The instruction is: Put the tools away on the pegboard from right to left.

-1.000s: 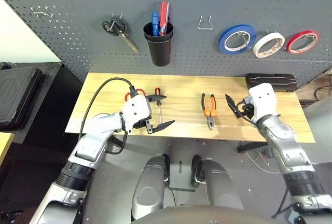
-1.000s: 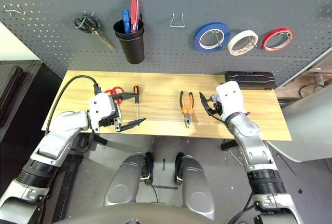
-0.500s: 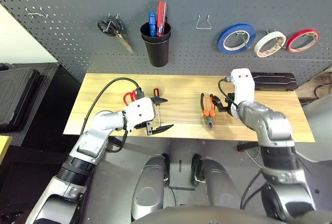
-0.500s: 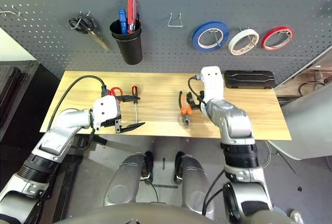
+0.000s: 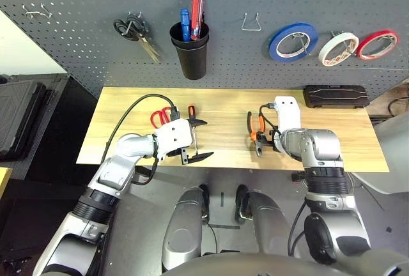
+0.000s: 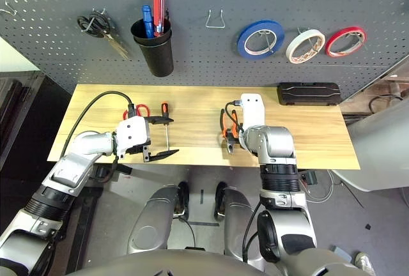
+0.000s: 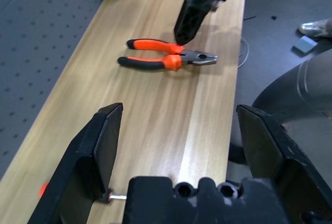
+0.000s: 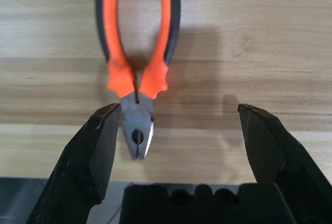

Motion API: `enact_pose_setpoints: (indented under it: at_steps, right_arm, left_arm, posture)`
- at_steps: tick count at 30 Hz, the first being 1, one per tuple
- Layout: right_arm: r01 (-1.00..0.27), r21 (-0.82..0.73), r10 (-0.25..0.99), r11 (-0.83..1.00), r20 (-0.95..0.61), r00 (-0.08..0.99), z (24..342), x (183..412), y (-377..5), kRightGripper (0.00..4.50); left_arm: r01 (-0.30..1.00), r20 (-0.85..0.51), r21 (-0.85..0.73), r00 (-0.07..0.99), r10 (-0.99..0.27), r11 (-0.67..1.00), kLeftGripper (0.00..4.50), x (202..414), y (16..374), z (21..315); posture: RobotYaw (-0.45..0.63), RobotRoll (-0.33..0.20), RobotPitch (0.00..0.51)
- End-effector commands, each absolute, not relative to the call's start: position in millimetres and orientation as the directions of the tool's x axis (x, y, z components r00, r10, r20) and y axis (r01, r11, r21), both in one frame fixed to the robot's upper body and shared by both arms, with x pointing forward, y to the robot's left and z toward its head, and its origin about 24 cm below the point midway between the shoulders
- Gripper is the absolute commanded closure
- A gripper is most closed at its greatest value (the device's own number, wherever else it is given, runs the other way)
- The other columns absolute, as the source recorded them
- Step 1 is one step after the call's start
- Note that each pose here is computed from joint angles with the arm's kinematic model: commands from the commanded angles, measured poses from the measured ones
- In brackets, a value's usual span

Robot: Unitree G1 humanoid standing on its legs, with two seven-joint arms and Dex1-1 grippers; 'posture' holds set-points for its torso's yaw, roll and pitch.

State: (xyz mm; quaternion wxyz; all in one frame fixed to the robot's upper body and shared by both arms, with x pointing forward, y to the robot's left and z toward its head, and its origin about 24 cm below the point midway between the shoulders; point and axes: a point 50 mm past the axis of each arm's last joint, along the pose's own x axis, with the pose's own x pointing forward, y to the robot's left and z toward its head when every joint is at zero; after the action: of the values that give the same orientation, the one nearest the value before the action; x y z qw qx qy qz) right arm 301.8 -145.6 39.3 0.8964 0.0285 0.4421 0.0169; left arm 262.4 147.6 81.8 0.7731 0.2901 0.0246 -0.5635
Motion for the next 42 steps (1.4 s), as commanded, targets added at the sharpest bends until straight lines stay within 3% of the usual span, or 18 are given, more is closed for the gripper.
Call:
enact_pose_setpoints:
  at_steps: [1, 25, 39, 42]
  right_arm:
    - [-0.022, 0.056, 0.058, 0.998, -0.805, 0.59, 29.5, 304.2, -144.0, 0.01]
    - [-0.099, 0.034, 0.088, 0.995, -0.782, 0.617, 10.3, 325.8, -128.7, 0.01]
    - [0.002, 0.083, 0.066, 0.997, -0.809, 0.584, 6.9, 325.6, -125.8, 0.01]
    - [0.03, 0.099, 0.064, 0.995, -0.819, 0.57, 6.5, 324.6, -124.8, 0.94]
  left_arm:
    - [0.902, -0.389, 0.393, 0.338, -0.857, 0.177, 0.0, 256.4, 143.5, 73.4]
    - [0.902, -0.394, 0.381, 0.356, -0.847, 0.202, 0.0, 244.8, 144.9, 70.3]
    - [0.905, -0.4, 0.382, 0.344, -0.85, 0.187, 0.0, 245.9, 140.4, 69.4]
    - [0.907, -0.404, 0.379, 0.34, -0.849, 0.183, 0.0, 244.7, 140.0, 68.1]
  posture:
    - [0.18, 0.0, 0.291]
    - [0.24, 0.0, 0.316]
    - [0.23, 0.0, 0.31]
    - [0.23, 0.0, 0.309]
